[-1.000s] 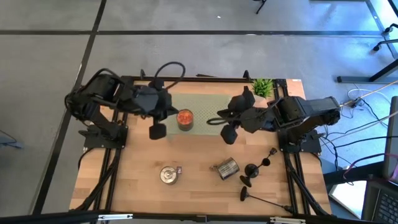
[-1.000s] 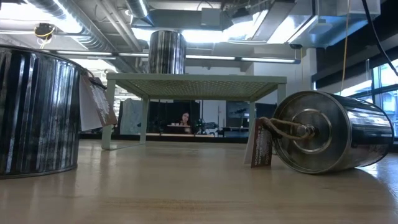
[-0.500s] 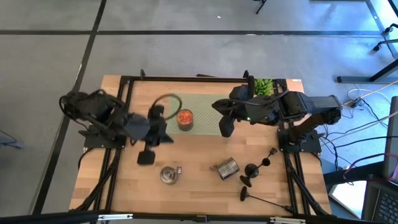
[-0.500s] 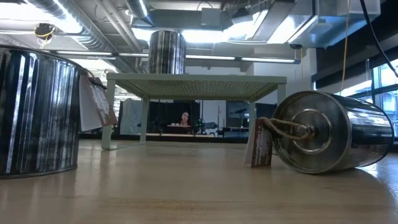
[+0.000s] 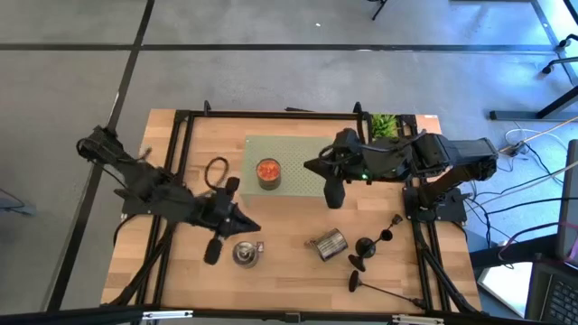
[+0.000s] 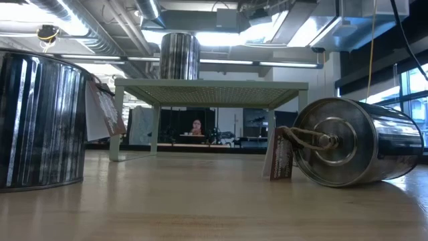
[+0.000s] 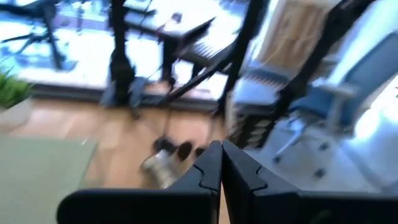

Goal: Pick & Place candle stick holders
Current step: Put the orange scented candle on the shelf

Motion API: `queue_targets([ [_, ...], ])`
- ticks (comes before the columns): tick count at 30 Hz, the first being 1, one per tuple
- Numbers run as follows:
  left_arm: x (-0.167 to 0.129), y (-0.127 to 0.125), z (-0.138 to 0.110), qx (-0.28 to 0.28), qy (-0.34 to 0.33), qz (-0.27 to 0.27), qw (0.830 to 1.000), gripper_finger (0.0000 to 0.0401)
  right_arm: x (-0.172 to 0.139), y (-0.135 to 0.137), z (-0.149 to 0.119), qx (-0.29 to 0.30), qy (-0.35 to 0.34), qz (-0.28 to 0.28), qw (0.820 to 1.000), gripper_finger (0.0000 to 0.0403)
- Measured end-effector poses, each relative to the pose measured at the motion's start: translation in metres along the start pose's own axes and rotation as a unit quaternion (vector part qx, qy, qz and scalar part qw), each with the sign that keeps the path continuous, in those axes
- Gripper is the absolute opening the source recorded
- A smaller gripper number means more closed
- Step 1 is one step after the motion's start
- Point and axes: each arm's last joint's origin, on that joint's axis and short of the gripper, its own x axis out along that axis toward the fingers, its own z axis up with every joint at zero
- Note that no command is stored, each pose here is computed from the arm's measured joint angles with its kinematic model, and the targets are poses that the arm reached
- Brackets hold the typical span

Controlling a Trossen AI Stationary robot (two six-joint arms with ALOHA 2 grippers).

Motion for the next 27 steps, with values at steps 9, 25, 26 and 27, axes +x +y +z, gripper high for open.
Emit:
queue_targets([
  [9, 0.058, 0.067, -0.024, 0.082, 0.119, 0.068, 0.987, 0.0002, -0.007, 0.012, -0.007, -0.021, -0.004, 0.003, 1.000, 0.0004],
  [25, 0.107, 0.193, 0.011, 0.118, 0.275, 0.080, 0.951, 0.0002, -0.010, 0.016, -0.005, -0.004, -0.035, -0.012, 0.999, 0.0004],
  [26, 0.112, 0.196, 0.010, 0.125, 0.287, 0.083, 0.946, 0.0002, -0.010, 0.016, -0.005, -0.006, -0.036, -0.014, 0.999, 0.0004],
  [27, 0.116, 0.198, 0.009, 0.133, 0.299, 0.084, 0.941, 0.0002, -0.010, 0.016, -0.005, -0.006, -0.037, -0.015, 0.999, 0.0004],
])
